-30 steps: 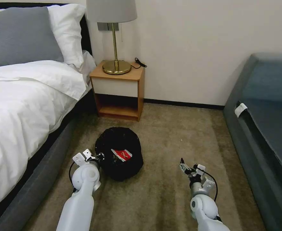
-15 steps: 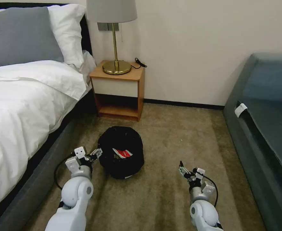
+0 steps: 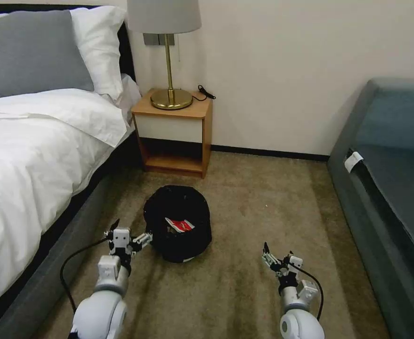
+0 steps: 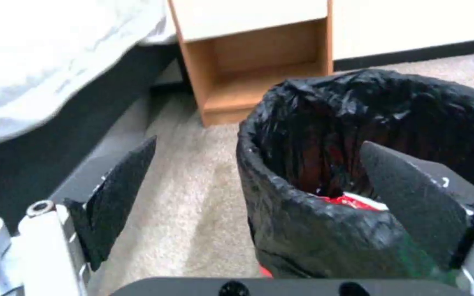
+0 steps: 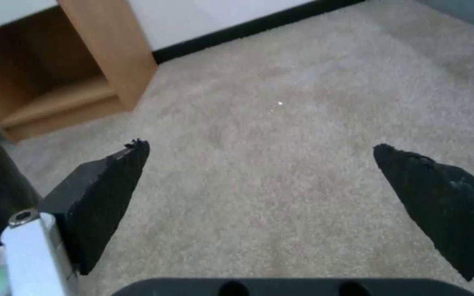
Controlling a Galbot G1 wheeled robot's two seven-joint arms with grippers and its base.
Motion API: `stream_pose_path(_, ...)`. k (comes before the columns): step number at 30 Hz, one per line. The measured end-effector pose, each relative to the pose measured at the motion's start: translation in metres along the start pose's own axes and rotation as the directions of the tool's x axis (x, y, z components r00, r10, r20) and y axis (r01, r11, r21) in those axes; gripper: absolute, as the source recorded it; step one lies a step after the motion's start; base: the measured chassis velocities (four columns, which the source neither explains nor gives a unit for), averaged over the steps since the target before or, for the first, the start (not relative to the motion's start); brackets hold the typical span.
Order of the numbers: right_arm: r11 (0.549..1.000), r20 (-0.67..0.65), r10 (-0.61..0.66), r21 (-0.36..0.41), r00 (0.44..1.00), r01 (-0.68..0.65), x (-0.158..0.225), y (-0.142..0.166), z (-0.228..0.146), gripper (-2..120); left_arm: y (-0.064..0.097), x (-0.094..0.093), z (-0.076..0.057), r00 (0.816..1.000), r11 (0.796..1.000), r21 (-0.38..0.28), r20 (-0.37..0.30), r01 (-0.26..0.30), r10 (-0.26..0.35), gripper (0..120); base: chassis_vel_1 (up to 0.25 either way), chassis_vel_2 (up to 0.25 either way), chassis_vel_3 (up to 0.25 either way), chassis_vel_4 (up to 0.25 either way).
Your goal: Pick up the trash bin, then pick up the garbage on the floor and place it into the trash bin.
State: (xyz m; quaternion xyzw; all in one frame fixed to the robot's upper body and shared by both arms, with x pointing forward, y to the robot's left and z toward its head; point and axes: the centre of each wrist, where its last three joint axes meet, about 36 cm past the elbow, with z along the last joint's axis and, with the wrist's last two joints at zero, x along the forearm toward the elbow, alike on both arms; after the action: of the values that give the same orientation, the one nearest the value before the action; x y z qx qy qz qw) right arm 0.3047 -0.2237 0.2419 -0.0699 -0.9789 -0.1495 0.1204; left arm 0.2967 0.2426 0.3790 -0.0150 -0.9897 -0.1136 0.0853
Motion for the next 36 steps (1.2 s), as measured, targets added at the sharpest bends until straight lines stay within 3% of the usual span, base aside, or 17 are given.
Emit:
stream_pose_path(1,1.000,0.000,0.000,0.000,1.000,0.000,0.000,0.000,0.000,100,0.000,0.000,0.000,1.000,1.000,0.000,0.000,0.000,0.000,100,0.000,0.000,0.000,0.000)
stream_pose_path(4,1.000,0.016,0.000,-0.009,1.000,0.000,0.007,0.001,0.001,100,-0.007,0.024,0.004,0.997,0.998,-0.054,0.073,-0.010,0.014,100,0.000,0.000,0.000,0.000)
stream_pose_path(5,1.000,0.016,0.000,-0.009,1.000,0.000,0.007,0.001,0.001,100,-0.007,0.024,0.004,0.997,0.998,-0.054,0.073,-0.010,0.014,100,0.000,0.000,0.000,0.000)
stream_pose_path(8,1.000,0.028,0.007,-0.014,1.000,-0.006,0.016,-0.001,0.003,100,-0.013,0.049,0.006,0.992,0.997,-0.069,0.118,-0.027,0.035,100,0.000,0.000,0.000,0.000)
stream_pose_path(11,1.000,0.029,0.008,-0.014,1.000,-0.008,0.023,-0.001,0.005,100,-0.016,0.057,0.008,0.992,0.997,-0.070,0.123,-0.025,0.034,100,0.000,0.000,0.000,0.000)
stream_pose_path(36,1.000,0.028,0.008,-0.015,1.000,-0.008,0.024,-0.001,0.005,100,-0.017,0.056,0.008,0.993,0.998,-0.060,0.119,-0.016,0.023,100,0.000,0.000,0.000,0.000)
